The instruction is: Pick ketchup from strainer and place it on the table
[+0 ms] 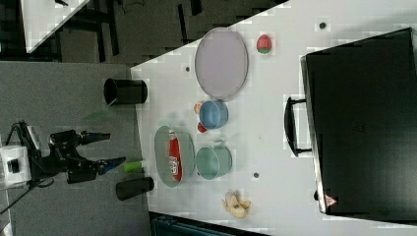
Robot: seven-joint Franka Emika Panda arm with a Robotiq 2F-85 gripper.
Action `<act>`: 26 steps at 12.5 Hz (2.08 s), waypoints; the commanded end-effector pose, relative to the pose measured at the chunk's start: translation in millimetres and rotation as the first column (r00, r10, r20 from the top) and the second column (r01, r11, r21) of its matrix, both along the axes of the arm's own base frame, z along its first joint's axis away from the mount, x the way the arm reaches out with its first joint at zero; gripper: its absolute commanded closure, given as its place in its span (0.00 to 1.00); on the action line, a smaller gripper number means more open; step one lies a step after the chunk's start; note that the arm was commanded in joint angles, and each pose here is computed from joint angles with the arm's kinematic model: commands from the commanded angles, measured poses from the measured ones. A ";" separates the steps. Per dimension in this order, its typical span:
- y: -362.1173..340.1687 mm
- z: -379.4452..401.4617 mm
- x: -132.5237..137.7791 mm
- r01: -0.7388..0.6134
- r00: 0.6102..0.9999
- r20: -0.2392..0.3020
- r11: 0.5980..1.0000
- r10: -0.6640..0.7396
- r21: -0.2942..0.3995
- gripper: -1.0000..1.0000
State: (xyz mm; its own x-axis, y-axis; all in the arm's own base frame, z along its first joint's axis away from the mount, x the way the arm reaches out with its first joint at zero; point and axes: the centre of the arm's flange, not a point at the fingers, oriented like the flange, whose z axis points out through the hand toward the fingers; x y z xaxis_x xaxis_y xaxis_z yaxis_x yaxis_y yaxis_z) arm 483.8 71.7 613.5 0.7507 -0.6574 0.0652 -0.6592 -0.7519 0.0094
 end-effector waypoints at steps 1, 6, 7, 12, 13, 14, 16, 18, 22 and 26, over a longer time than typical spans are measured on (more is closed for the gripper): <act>109.5 -51.8 -8.1 -0.149 0.985 -0.084 0.989 0.148 -0.010 0.00; 230.1 -94.6 -45.4 -0.375 0.920 -0.123 0.927 0.372 -0.006 0.00; 248.3 -107.6 -53.8 -0.413 0.902 -0.135 0.911 0.410 0.002 0.00; 294.6 -199.9 -85.6 -0.518 0.844 -0.125 0.853 0.521 0.062 0.00; 296.1 -221.6 -89.7 -0.525 0.840 -0.108 0.847 0.531 0.077 0.00; 295.8 -242.4 -92.6 -0.534 0.837 -0.085 0.841 0.540 0.088 0.00; 291.2 -279.1 -95.7 -0.565 0.821 -0.040 0.820 0.570 0.089 0.00; 289.3 -309.5 -99.3 -0.610 0.790 -0.013 0.787 0.613 0.090 0.00; 289.8 -356.4 -96.0 -0.646 0.757 -0.003 0.749 0.654 0.146 0.00; 287.9 -396.1 -91.3 -0.653 0.747 0.000 0.734 0.665 0.184 0.00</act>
